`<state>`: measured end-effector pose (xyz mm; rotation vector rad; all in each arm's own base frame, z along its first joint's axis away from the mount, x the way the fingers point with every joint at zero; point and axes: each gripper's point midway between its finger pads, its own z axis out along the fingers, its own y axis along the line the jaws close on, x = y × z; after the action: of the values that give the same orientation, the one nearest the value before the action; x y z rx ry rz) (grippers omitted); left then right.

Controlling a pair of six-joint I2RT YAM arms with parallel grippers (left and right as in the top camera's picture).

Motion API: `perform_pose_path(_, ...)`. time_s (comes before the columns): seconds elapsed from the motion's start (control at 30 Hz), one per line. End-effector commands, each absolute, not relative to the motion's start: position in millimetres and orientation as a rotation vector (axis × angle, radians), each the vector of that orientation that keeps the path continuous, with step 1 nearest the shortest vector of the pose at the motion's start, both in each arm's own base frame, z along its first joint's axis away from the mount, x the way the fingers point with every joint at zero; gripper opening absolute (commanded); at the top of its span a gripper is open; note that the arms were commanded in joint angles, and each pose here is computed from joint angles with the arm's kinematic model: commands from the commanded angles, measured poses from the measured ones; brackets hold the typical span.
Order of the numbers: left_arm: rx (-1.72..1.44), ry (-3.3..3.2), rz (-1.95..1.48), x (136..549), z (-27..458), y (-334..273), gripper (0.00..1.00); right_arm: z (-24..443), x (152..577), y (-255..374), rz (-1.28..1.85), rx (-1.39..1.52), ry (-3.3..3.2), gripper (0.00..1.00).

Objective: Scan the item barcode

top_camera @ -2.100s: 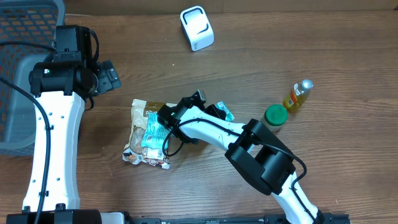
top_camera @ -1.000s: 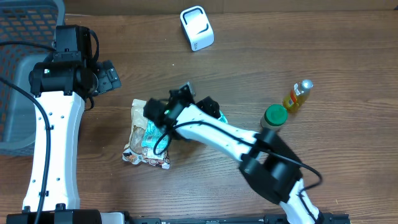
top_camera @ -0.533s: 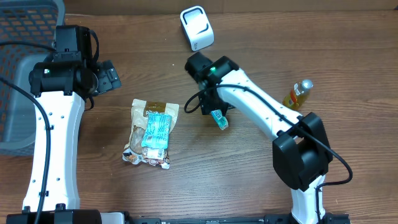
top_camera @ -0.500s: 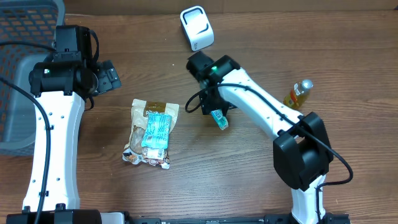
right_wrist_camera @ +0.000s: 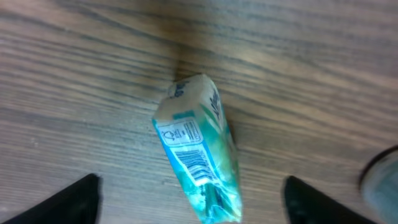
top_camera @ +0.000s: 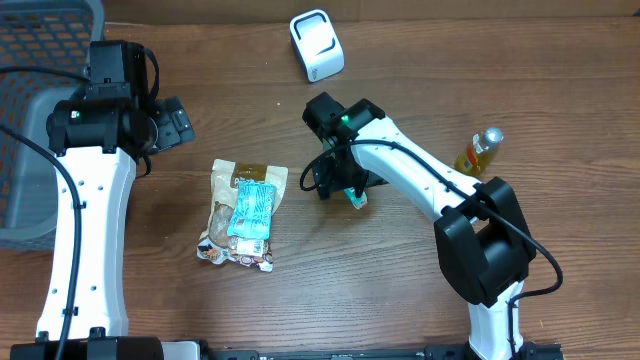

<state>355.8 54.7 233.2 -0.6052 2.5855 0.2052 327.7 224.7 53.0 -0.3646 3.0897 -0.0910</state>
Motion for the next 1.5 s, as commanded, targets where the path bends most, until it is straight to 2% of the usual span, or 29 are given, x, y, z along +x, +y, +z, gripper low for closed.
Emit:
perform_pose_path(0.0,-0.594,2.568,0.222,357,239,58,0.99,46,321,223,-0.084,-0.400,3.096,0.79)
perform_pose_path(0.17,-0.594,2.568,0.222,357,239,58,1.00,31,319,222,-0.081,-0.400,3.090,0.74)
perform_pose_path(0.3,-0.594,2.568,0.222,357,239,58,0.99,21,319,221,-0.075,-0.398,3.081,0.67)
perform_pose_path(0.4,-0.594,2.568,0.222,357,239,58,1.00,14,321,216,-0.116,-0.395,3.062,0.30)
perform_pose_path(0.47,-0.594,2.568,0.222,357,239,58,1.00,13,322,213,-0.144,-0.393,3.052,0.12)
perform_pose_path(0.53,-0.594,2.568,0.222,357,239,58,1.00,13,323,213,-0.145,-0.392,3.049,0.10)
perform_pose_path(0.57,-0.594,2.568,0.222,357,239,58,1.00,13,324,213,-0.143,-0.392,3.046,0.13)
perform_pose_path(0.63,-0.594,2.568,0.222,357,239,58,1.00,13,325,214,-0.135,-0.389,3.039,0.59)
perform_pose_path(0.73,-0.594,2.568,0.222,357,239,58,0.99,13,331,219,-0.113,-0.385,3.013,0.69)
perform_pose_path(0.83,-0.594,2.568,0.222,357,239,58,1.00,14,341,226,-0.075,-0.375,2.971,0.69)
perform_pose_path(0.87,-0.594,2.568,0.222,357,239,58,1.00,14,344,228,-0.063,-0.371,2.958,0.65)
perform_pose_path(0.93,-0.594,2.568,0.222,357,239,58,1.00,15,349,232,-0.045,-0.367,2.938,0.47)
perform_pose_path(0.97,-0.594,2.568,0.222,357,239,58,1.00,15,351,233,-0.039,-0.365,2.931,0.32)
perform_pose_path(1.0,-0.594,2.568,0.222,357,239,58,0.99,16,352,234,-0.034,-0.364,2.925,0.23)
perform_pose_path(1.03,-0.594,2.568,0.222,357,239,58,1.00,16,353,235,-0.030,-0.363,2.922,0.22)
perform_pose_path(1.07,-0.594,2.568,0.222,357,239,58,1.00,16,353,235,-0.028,-0.362,2.919,0.25)
perform_pose_path(1.13,-0.594,2.568,0.222,357,239,58,1.00,16,354,236,-0.025,-0.362,2.915,0.51)
perform_pose_path(1.17,-0.594,2.568,0.222,357,239,58,1.00,16,355,236,-0.025,-0.361,2.914,0.72)
perform_pose_path(1.2,-0.594,2.568,0.222,357,239,58,1.00,16,355,236,-0.023,-0.361,2.912,0.86)
perform_pose_path(1.23,-0.594,2.568,0.222,357,239,58,1.00,16,355,236,-0.022,-0.361,2.912,0.86)
perform_pose_path(1.27,-0.594,2.568,0.222,357,239,58,1.00,16,355,236,-0.022,-0.361,2.912,0.85)
perform_pose_path(1.33,-0.594,2.568,0.222,357,239,58,0.99,16,355,236,-0.022,-0.361,2.912,0.66)
perform_pose_path(1.4,-0.594,2.568,0.222,357,239,58,1.00,16,356,237,-0.020,-0.360,2.910,0.11)
perform_pose_path(1.43,-0.594,2.568,0.222,357,239,58,0.99,17,356,237,-0.018,-0.360,2.906,0.08)
perform_pose_path(1.47,-0.594,2.568,0.222,357,239,58,1.00,17,357,238,-0.014,-0.359,2.903,0.24)
